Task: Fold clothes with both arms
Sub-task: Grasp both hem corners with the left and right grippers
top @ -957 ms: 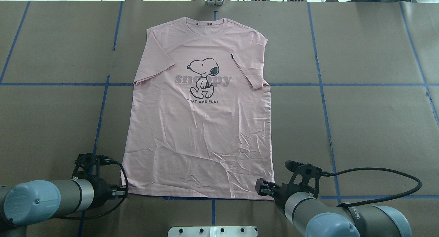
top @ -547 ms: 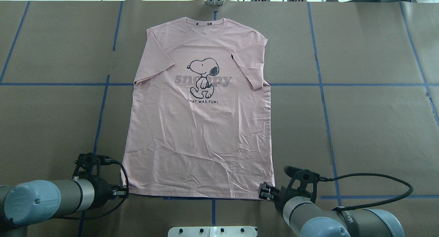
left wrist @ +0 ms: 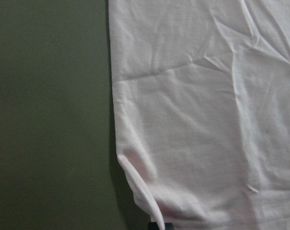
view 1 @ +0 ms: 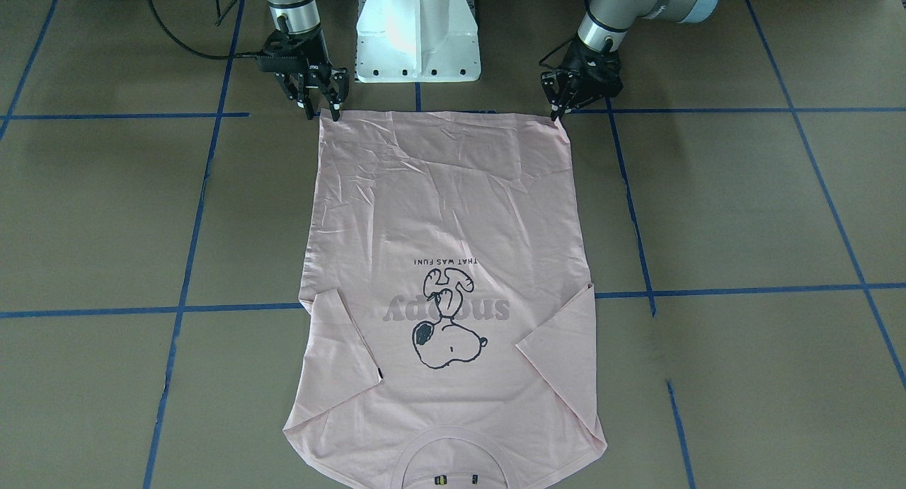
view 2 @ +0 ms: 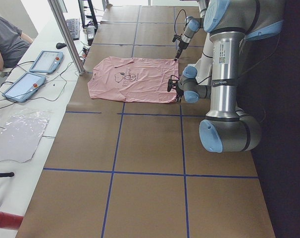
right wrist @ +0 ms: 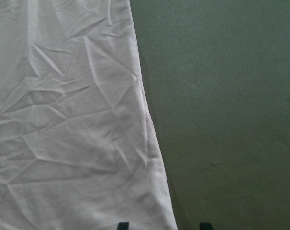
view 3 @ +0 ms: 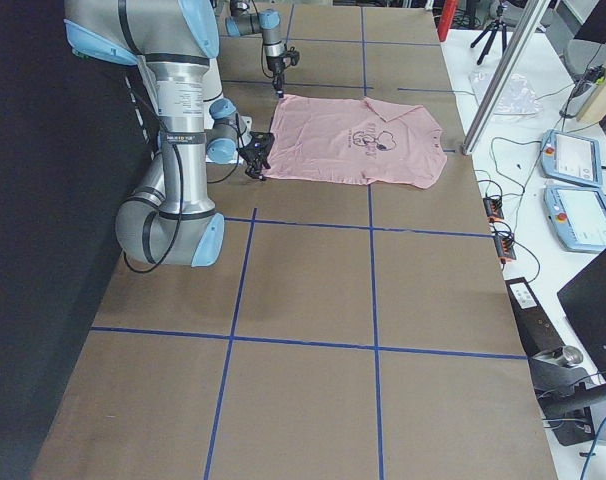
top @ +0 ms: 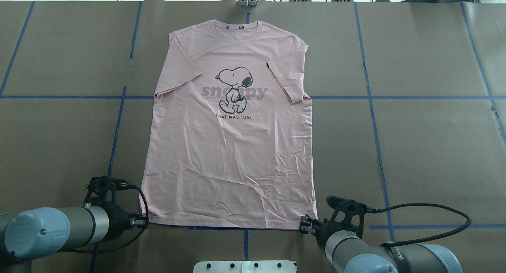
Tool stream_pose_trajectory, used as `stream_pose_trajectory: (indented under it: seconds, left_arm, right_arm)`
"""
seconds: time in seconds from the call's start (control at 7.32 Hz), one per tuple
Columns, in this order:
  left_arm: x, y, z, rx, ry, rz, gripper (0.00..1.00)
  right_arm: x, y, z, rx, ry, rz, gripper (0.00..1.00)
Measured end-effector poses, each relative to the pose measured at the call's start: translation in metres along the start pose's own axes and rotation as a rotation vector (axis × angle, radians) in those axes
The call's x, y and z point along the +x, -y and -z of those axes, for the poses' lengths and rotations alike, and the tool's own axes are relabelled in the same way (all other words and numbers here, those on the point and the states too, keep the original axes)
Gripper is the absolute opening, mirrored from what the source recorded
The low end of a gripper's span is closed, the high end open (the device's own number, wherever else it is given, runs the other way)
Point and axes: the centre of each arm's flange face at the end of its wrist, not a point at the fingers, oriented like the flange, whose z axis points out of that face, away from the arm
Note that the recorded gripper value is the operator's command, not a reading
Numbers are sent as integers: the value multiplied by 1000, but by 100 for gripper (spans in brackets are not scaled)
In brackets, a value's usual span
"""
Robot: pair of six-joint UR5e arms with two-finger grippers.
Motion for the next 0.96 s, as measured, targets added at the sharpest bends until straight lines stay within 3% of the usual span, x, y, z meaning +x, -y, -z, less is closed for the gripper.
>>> stream_pose_trajectory:
  seconds: [0.14, 0.27, 0.96]
  left_arm:
    - [0, 0, 0, 0, -1, 0, 0]
    - [0, 0, 0, 1, -2, 0, 0]
    - [8, 2, 13, 4, -28, -1, 0]
  right_arm:
    - [-1, -2, 0, 0, 2, 2, 8]
    - [-1, -5, 1, 0, 3, -8, 0]
    - [-5, -1, 15, 6, 32, -52, 0]
